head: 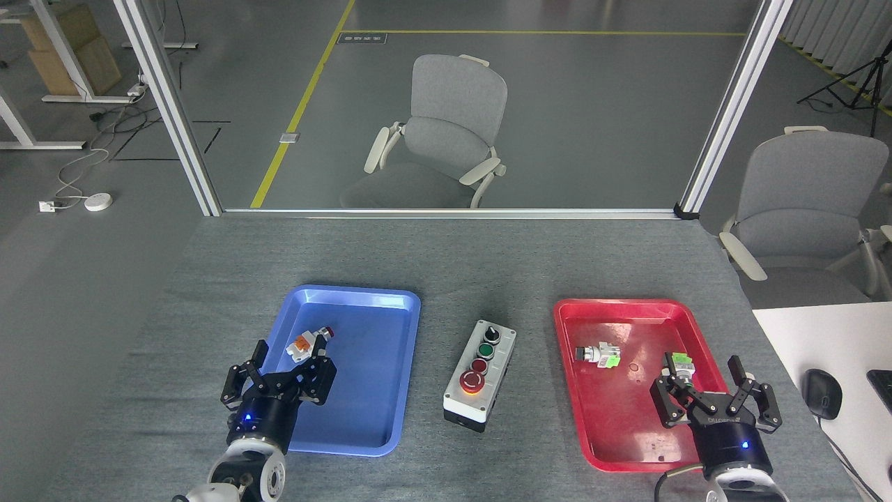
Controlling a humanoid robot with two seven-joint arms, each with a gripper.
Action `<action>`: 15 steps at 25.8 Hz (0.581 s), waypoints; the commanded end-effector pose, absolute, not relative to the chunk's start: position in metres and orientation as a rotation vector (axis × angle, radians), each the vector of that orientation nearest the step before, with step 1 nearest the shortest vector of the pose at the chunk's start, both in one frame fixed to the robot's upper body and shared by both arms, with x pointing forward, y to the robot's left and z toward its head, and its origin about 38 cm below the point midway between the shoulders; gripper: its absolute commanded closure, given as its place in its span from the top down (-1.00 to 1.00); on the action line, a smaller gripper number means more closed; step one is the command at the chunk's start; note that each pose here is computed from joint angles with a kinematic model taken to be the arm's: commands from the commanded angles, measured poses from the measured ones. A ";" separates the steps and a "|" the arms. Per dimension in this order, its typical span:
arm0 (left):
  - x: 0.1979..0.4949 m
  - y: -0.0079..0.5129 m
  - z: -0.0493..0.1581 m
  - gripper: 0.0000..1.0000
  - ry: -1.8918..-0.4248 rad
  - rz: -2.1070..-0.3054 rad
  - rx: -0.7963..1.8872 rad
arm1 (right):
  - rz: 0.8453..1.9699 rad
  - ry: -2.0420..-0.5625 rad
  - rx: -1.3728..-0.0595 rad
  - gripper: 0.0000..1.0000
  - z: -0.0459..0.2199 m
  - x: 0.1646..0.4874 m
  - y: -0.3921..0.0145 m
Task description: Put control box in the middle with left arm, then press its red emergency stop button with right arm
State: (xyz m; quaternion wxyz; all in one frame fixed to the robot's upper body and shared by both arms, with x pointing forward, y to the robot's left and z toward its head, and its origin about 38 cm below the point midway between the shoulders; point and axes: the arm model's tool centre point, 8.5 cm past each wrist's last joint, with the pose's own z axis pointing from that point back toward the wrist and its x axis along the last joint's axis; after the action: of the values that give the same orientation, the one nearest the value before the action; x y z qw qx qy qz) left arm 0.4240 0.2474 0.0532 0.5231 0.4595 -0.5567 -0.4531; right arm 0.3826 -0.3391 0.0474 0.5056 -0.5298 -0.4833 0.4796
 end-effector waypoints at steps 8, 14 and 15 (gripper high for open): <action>0.424 0.247 0.053 0.98 -1.333 -1.085 1.101 | 1.127 -1.166 -1.271 0.97 0.045 0.384 -0.332; 0.424 0.247 0.053 0.98 -1.333 -1.085 1.101 | 1.124 -1.168 -1.252 0.97 0.042 0.387 -0.324; 0.424 0.247 0.053 0.98 -1.333 -1.085 1.101 | 1.124 -1.170 -1.251 0.97 0.042 0.389 -0.322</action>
State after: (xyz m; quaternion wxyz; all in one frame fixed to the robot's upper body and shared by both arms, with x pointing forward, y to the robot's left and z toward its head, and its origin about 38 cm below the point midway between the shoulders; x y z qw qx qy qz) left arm 0.4240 0.2474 0.0532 0.5231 0.4595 -0.5567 -0.4531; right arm 0.3861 -0.3261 0.0434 0.5160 -0.5258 -0.4886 0.4675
